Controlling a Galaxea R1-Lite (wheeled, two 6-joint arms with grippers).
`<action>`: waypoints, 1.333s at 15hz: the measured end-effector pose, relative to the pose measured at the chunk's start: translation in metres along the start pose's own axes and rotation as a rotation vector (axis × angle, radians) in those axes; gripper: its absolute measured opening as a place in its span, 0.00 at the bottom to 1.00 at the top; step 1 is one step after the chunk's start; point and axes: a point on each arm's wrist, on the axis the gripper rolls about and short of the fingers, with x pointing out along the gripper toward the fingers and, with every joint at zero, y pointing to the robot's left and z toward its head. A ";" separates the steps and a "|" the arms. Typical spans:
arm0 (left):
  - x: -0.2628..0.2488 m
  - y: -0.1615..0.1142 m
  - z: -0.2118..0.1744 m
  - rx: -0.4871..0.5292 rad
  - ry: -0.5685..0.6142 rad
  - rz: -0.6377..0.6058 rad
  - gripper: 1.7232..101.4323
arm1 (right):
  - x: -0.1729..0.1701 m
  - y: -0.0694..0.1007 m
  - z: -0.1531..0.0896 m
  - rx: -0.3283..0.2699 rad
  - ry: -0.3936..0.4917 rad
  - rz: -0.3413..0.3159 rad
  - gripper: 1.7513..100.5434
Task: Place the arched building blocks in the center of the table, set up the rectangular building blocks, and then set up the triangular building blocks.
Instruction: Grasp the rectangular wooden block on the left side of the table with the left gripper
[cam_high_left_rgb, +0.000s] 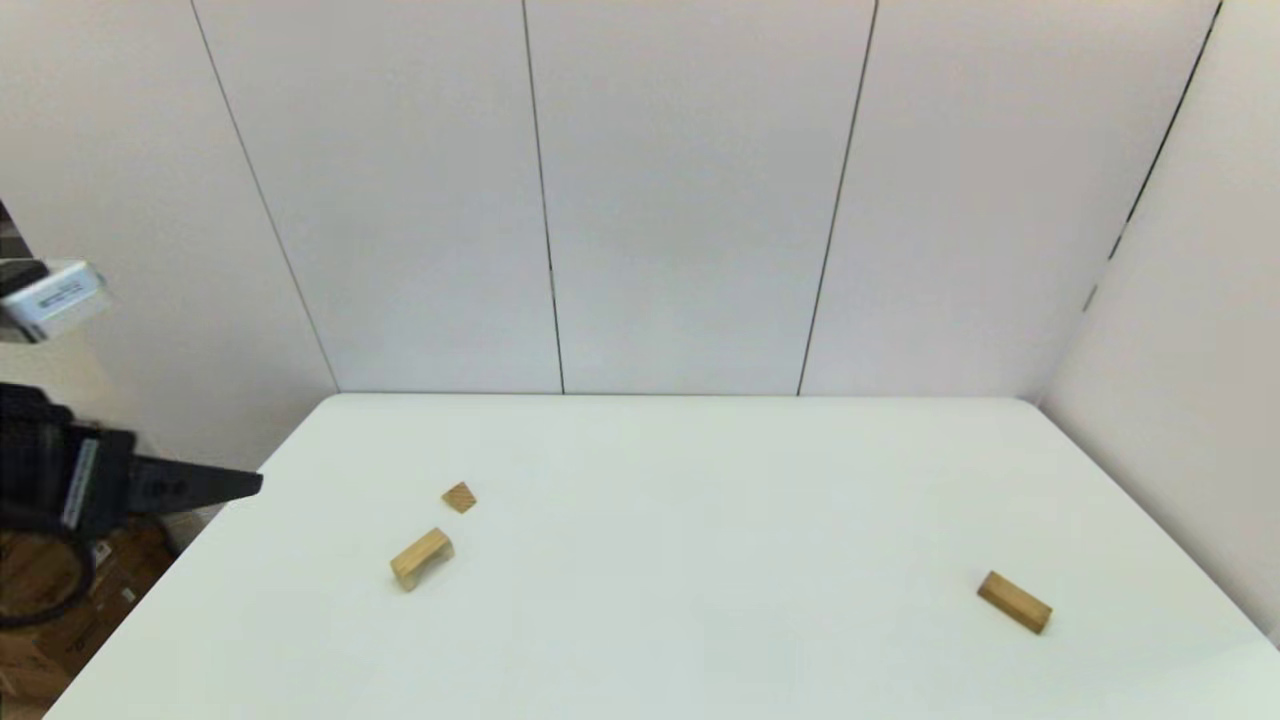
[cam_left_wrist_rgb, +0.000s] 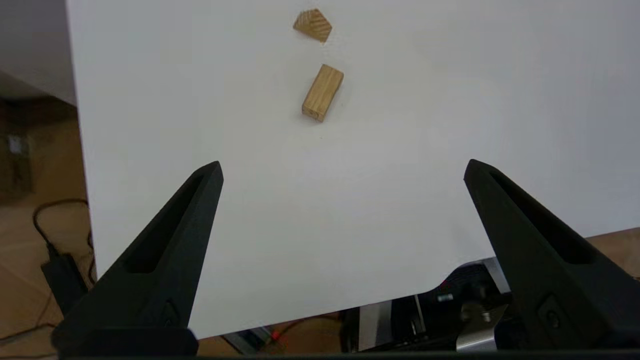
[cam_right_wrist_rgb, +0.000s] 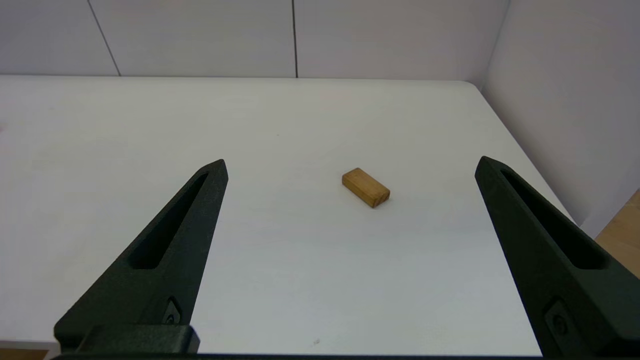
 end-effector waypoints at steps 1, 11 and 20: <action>0.015 0.003 0.008 -0.005 0.044 -0.008 0.96 | 0.000 0.000 0.000 0.000 0.000 0.000 0.97; 0.161 0.032 0.018 -0.010 0.434 -0.064 0.96 | 0.000 0.000 0.000 0.000 0.000 0.000 0.97; 0.216 0.043 0.000 0.201 0.617 -0.172 0.96 | 0.000 0.000 0.000 0.000 0.000 0.000 0.97</action>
